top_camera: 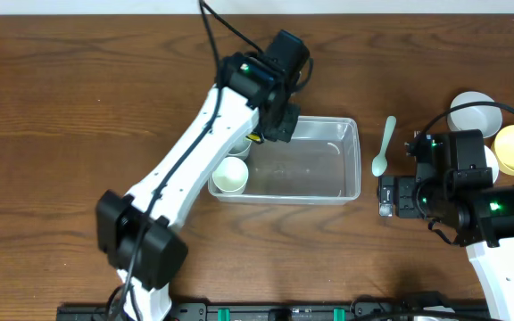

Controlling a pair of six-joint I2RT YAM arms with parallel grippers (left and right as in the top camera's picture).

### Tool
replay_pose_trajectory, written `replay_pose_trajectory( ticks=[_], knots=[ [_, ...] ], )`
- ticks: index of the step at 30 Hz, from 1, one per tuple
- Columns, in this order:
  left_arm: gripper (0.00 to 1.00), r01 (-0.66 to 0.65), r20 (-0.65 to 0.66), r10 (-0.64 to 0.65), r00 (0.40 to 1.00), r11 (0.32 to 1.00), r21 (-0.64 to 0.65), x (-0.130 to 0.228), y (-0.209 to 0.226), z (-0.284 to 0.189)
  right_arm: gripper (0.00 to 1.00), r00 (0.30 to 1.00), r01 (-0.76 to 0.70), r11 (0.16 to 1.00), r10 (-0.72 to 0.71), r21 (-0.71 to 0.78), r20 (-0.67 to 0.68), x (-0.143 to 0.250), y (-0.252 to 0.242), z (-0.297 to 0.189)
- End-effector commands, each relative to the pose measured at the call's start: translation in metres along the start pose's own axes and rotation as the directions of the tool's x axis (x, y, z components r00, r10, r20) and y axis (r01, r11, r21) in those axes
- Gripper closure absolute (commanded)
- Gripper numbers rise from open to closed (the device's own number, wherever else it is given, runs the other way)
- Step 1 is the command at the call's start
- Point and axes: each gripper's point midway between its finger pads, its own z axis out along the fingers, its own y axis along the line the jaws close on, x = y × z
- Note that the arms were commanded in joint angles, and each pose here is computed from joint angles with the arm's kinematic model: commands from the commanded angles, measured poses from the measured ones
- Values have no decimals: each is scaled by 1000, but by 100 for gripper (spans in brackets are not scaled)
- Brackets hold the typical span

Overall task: Pack container
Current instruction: 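Carry the yellow cup into the container and release it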

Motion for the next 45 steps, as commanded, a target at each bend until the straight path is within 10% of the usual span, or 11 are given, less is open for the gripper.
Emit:
replay_pose_trajectory(
  ticks=[1,29,35,45],
  knots=[
    [94,-22,-32,22,999,1000,7,2,-2,10,1,1000,9,1000,-10,7,15,-4,-2,-4],
    [93,-40,-201,38,979,999,-8,11,0,96,1,1000,9,1000,-10,7,14,-4,-2,-4],
    [59,-40,-201,38,979,999,-8,11,0,98,1,1000,9,1000,-10,7,14,-4,-2,-4],
    [56,-40,-200,38,979,999,-9,11,0,95,1,1000,9,1000,-10,7,14,-4,-2,-4]
  ],
)
